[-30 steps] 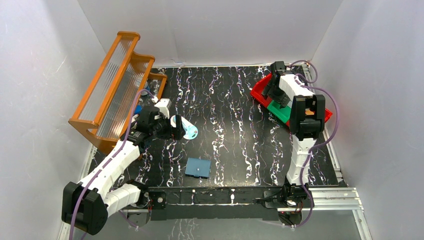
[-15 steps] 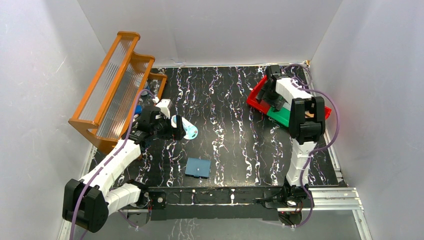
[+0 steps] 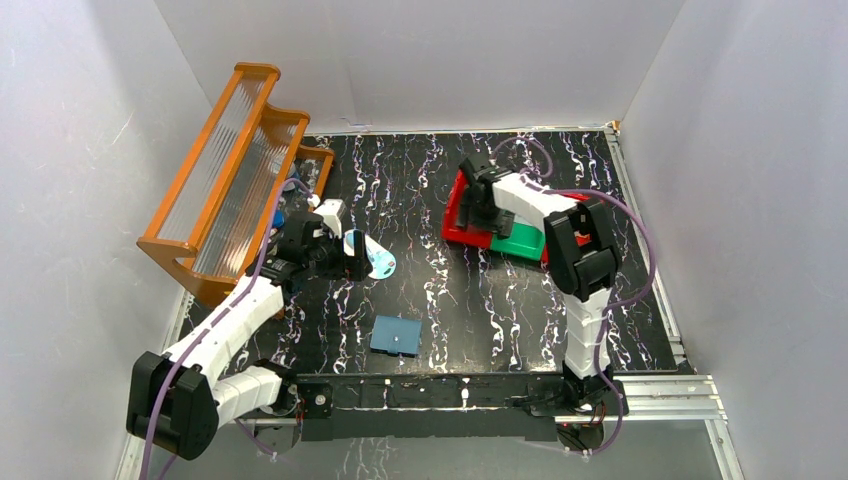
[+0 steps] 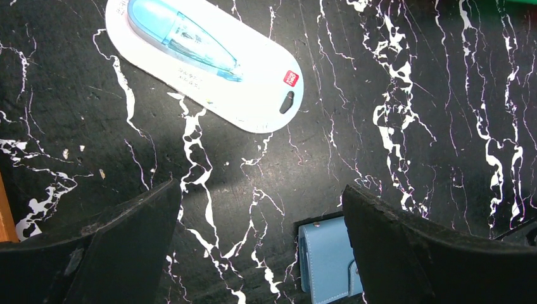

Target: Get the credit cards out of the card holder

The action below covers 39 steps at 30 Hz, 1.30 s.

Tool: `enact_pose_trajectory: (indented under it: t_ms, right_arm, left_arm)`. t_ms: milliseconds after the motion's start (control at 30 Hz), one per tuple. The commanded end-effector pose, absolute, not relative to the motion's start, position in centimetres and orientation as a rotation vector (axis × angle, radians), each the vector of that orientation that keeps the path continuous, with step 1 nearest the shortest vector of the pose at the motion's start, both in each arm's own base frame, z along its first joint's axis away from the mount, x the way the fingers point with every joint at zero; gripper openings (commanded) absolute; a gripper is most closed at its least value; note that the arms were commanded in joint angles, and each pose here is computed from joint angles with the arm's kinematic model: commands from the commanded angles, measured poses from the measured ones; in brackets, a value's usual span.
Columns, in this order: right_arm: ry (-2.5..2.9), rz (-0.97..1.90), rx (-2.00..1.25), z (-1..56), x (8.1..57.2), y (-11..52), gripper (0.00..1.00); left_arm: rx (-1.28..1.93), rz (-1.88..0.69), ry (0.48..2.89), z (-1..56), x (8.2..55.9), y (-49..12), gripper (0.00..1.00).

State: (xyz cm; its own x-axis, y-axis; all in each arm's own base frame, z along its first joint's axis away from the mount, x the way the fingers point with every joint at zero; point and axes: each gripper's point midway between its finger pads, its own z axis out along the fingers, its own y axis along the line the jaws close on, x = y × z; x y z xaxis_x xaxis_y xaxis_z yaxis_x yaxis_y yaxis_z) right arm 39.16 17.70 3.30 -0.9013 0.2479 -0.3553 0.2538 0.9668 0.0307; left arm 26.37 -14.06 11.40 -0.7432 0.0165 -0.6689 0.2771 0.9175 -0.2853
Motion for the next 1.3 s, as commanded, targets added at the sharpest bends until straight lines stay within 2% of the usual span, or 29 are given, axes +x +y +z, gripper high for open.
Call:
enact_pose_trajectory:
  t_ms: [0,267,500,733,1033,1267]
  right_arm:
    - [2.761,-0.004,0.244,3.8,36.9,21.9,0.88]
    - [2.790,0.120,0.055,3.9,32.6,29.1,0.88]
    - [2.764,0.292,-0.044,6.4,31.8,33.1,0.89]
    - [2.650,0.357,-0.071,11.0,31.5,32.0,0.91]
    - [2.589,0.423,-0.049,13.5,27.8,28.4,0.90]
    - [2.537,0.672,0.019,14.7,24.7,28.4,0.90]
  left_arm:
    - [0.214,-0.511,2.375,11.8,26.4,-14.6,0.98]
    - [0.208,-0.524,2.398,11.4,26.4,-14.8,0.98]
    - [0.180,-0.485,2.420,11.0,26.4,-14.3,0.98]
    - [0.032,-0.261,2.488,9.7,27.0,-11.3,0.98]
    - [-0.088,-0.417,2.548,9.0,29.4,-14.6,0.98]
    - [-0.310,-0.099,2.666,5.1,32.2,-12.1,0.98]
